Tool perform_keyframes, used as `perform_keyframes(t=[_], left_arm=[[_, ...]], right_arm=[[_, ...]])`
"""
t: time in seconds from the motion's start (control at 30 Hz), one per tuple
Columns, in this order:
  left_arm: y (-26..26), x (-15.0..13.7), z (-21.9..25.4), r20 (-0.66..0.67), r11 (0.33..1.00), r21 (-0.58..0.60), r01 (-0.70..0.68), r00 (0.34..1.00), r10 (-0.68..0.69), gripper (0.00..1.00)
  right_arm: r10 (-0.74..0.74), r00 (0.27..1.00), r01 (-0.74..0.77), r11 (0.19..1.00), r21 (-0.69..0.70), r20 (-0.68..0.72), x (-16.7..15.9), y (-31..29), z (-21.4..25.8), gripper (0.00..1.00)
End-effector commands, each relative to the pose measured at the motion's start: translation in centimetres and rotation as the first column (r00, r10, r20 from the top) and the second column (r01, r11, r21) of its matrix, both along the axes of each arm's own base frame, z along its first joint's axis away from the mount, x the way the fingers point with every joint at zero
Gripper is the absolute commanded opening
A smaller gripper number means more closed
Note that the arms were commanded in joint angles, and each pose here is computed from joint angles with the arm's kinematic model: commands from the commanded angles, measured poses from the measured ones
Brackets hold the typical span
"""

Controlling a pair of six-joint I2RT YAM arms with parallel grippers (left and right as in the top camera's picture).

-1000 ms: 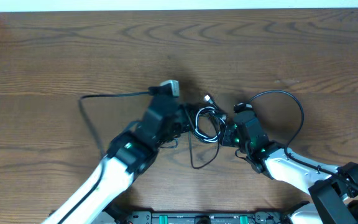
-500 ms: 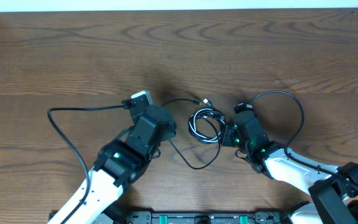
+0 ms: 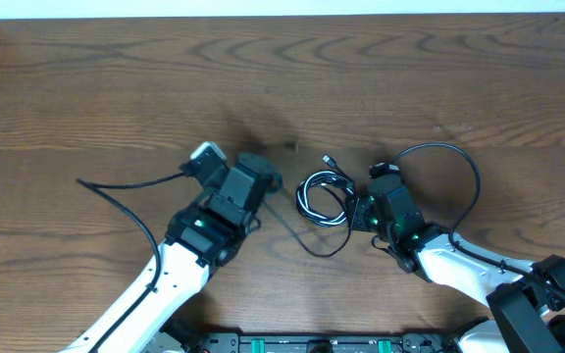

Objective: Untangle cables

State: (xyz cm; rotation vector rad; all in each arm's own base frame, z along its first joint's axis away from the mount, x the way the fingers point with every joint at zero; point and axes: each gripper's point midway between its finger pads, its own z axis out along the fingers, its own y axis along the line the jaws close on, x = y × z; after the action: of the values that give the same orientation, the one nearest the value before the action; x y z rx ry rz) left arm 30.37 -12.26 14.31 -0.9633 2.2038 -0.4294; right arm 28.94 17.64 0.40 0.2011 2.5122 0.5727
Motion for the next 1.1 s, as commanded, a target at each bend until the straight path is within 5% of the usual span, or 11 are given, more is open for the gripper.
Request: perform_keyframes(t=[0.0, 0.17, 0.4, 0.5, 0.57, 0.9, 0.97, 1.07], left_arm=[[2.5, 1.9, 1.8, 0.094, 0.986, -0.038, -0.163, 0.982, 0.166, 0.08], [6.4, 5.0, 4.5, 0.219, 0.946, -0.119, -0.301, 0.921, 0.321, 0.07], [10.4, 4.8, 3.2, 0.172, 0.912, -0.08, -0.403, 0.895, 0.411, 0.08], [10.8, 3.9, 1.6, 0.109, 0.91, -0.025, -0.414, 0.904, 0.414, 0.08], [11.0, 3.6, 0.5, 0.073, 0.909, 0.009, -0.416, 0.907, 0.415, 0.08], [13.4, 4.6, -4.2, -0.003, 0.858, 0.092, -0.506, 0.861, 0.508, 0.08], [14.5, 4.5, -5.1, -0.023, 0.842, 0.11, -0.529, 0.845, 0.534, 0.09], [16.1, 3.9, -6.7, -0.075, 0.819, 0.14, -0.557, 0.819, 0.57, 0.23]], right_arm=[[-0.011, 1.0, 0.011, 1.0, -0.024, -0.021, -0.4, -0.6, -0.8, 0.4], [-0.011, 1.0, 0.01, 1.0, -0.025, -0.022, -0.4, -0.6, -0.8, 0.56], [-0.011, 1.0, 0.011, 1.0, -0.024, -0.021, -0.4, -0.6, -0.8, 0.58], [-0.026, 0.999, 0.025, 1.0, -0.016, -0.03, -0.5, -0.6, -0.8, 0.87], [-0.026, 0.999, 0.025, 1.0, -0.016, -0.03, -0.5, -0.6, -0.8, 0.96], [-0.011, 0.999, 0.01, 1.0, -0.009, -0.052, -0.9, -0.5, -1.1, 0.9], [-0.01, 0.999, 0.01, 1.0, -0.009, -0.052, -0.9, -0.5, -1.1, 0.83], [-0.011, 0.999, 0.01, 1.0, -0.01, -0.052, -0.9, -0.5, -1.1, 0.64]])
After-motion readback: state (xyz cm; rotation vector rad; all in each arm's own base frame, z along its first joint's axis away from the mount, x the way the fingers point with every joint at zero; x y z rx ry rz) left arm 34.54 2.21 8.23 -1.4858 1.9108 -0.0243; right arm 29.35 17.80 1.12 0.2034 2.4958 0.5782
